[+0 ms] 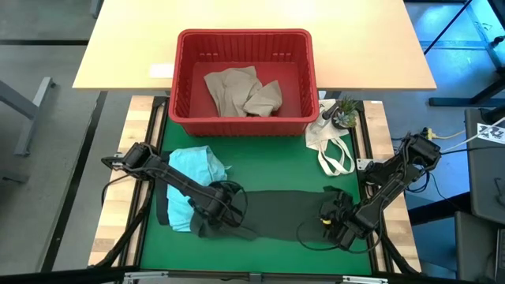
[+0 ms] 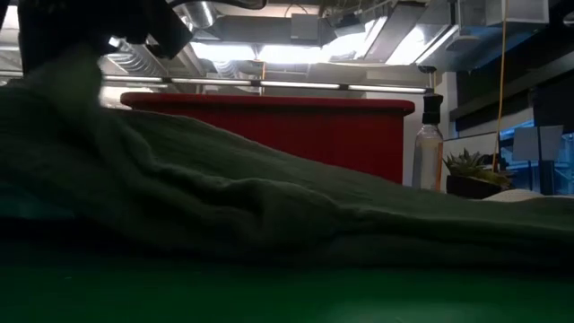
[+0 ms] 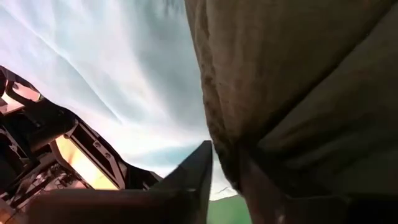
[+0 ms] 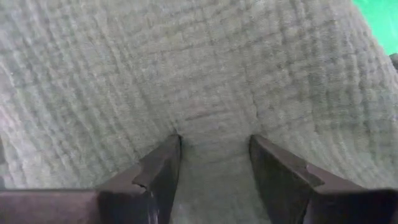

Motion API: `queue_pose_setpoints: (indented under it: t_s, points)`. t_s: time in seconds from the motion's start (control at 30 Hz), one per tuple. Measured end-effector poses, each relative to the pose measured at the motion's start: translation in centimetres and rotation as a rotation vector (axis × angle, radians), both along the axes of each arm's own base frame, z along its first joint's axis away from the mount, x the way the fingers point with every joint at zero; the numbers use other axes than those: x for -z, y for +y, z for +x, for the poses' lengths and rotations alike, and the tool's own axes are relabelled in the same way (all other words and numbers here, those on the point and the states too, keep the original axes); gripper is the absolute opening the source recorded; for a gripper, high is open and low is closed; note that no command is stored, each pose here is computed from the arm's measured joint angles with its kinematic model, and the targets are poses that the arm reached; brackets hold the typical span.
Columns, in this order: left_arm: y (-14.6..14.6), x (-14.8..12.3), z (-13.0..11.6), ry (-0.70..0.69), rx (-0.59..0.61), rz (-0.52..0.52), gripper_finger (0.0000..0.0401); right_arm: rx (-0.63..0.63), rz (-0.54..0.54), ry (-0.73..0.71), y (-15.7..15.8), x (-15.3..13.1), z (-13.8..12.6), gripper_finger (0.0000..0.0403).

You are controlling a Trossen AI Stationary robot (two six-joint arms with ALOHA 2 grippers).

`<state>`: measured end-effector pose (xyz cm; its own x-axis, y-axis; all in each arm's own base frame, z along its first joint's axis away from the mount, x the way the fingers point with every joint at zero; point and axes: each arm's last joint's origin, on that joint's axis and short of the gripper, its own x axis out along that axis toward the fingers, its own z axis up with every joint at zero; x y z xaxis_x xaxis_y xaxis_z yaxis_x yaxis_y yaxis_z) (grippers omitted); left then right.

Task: Fold Laundry from Bin
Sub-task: Fold the green polo shirt from the red laundry bin

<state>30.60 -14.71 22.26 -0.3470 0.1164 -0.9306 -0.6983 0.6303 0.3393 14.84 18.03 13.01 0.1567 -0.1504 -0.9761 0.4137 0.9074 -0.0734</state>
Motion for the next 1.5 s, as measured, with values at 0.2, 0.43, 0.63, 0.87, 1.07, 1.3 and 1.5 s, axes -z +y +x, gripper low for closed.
queue_pose_setpoints:
  t_s: [0.2,0.43,0.63,0.87,1.07,1.3,1.5]
  points:
    - [0.5,-0.5,0.5,-0.022,-0.008,-0.002,0.012,-0.001,-0.005,-0.005,0.0,0.0,0.0,0.0198]
    - [0.4,-3.4,1.9,-0.178,0.118,0.033,0.0124,-0.002,-0.006,-0.007,0.0,0.0,0.0,0.0198]
    - [0.8,-5.2,2.8,-0.255,0.129,0.031,0.0118,-0.003,-0.012,-0.013,0.0,0.0,0.0,0.0198]
    - [2.4,-5.7,3.6,-0.308,0.116,0.13,0.0117,-0.003,-0.019,-0.021,0.0,0.1,0.0,0.0198]
    - [5.1,-5.7,4.4,-0.305,0.045,0.152,0.0115,-0.003,-0.022,-0.025,-0.1,0.1,0.0,0.0198]
    - [6.5,-5.3,4.9,-0.296,-0.01,0.115,0.0115,-0.005,-0.029,-0.034,-0.1,0.1,0.1,0.0198]
    - [7.1,-3.7,5.2,-0.301,-0.039,0.089,0.0115,-0.006,-0.033,-0.04,-0.1,0.1,0.1,0.0198]
